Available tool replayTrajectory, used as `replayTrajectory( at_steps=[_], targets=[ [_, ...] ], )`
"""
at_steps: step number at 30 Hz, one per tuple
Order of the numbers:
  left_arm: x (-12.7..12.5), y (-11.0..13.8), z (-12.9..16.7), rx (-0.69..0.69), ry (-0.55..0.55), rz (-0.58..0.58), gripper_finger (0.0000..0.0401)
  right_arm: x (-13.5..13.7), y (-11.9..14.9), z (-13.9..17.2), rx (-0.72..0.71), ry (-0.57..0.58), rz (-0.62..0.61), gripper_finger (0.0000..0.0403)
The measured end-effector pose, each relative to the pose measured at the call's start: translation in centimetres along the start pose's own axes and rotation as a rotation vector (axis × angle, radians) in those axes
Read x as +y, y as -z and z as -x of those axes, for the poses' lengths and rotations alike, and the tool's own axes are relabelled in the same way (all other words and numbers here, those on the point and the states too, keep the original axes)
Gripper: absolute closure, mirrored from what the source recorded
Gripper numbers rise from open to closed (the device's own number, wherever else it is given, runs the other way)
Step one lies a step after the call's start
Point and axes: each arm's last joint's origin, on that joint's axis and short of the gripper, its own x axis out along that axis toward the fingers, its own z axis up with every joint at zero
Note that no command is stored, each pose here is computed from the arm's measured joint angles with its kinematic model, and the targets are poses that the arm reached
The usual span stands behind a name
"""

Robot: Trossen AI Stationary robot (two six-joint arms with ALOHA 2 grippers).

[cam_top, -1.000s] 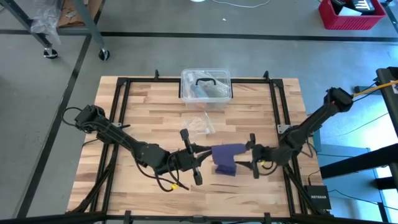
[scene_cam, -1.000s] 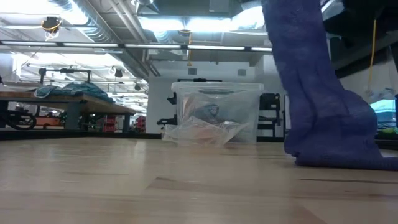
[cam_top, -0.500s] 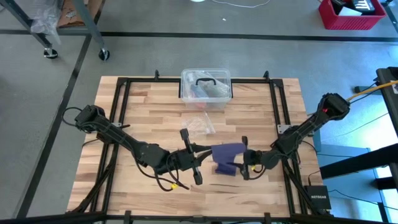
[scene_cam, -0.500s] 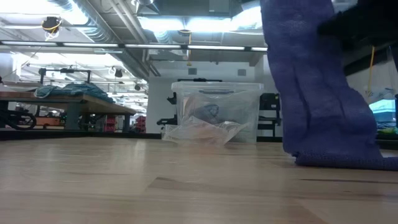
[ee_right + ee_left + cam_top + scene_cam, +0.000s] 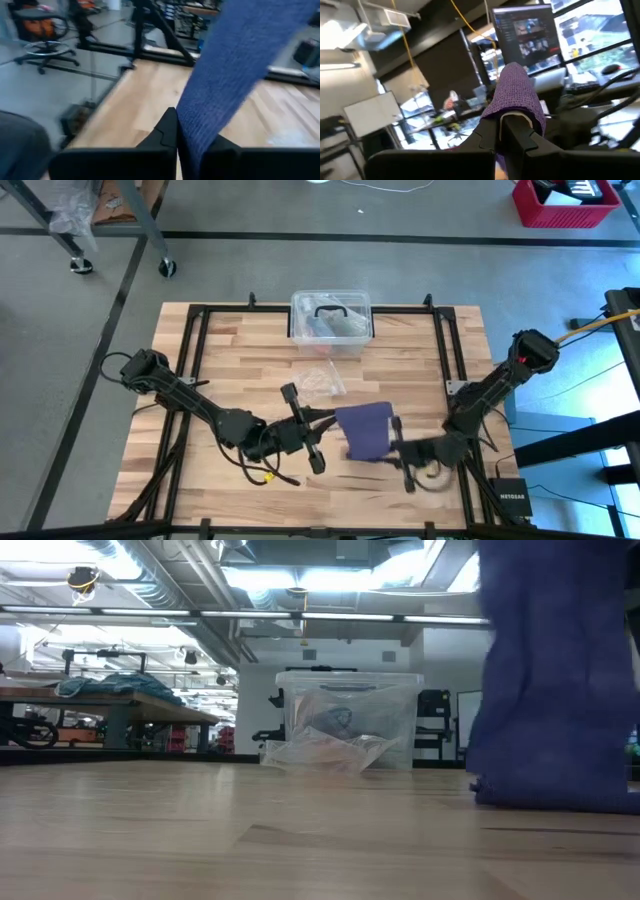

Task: Roll bandage
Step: Roll the blue bandage

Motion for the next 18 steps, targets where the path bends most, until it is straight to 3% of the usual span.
replayTrajectory(
  at_steps=[8, 18],
  targets=[
    [0.5, 0.1, 0.0, 0.102, -0.124, -0.179, 0.04, 5.2, -6.5, 2.5, -0.011, -0.05, 0.128, 0.0399],
    [-2.2, 3.5, -0.5, 0.221, -0.038, -0.432, 0.0401, 7.9, -17.2, 3.4, -0.084, 0.034, 0.366, 0.0399]
  ],
)
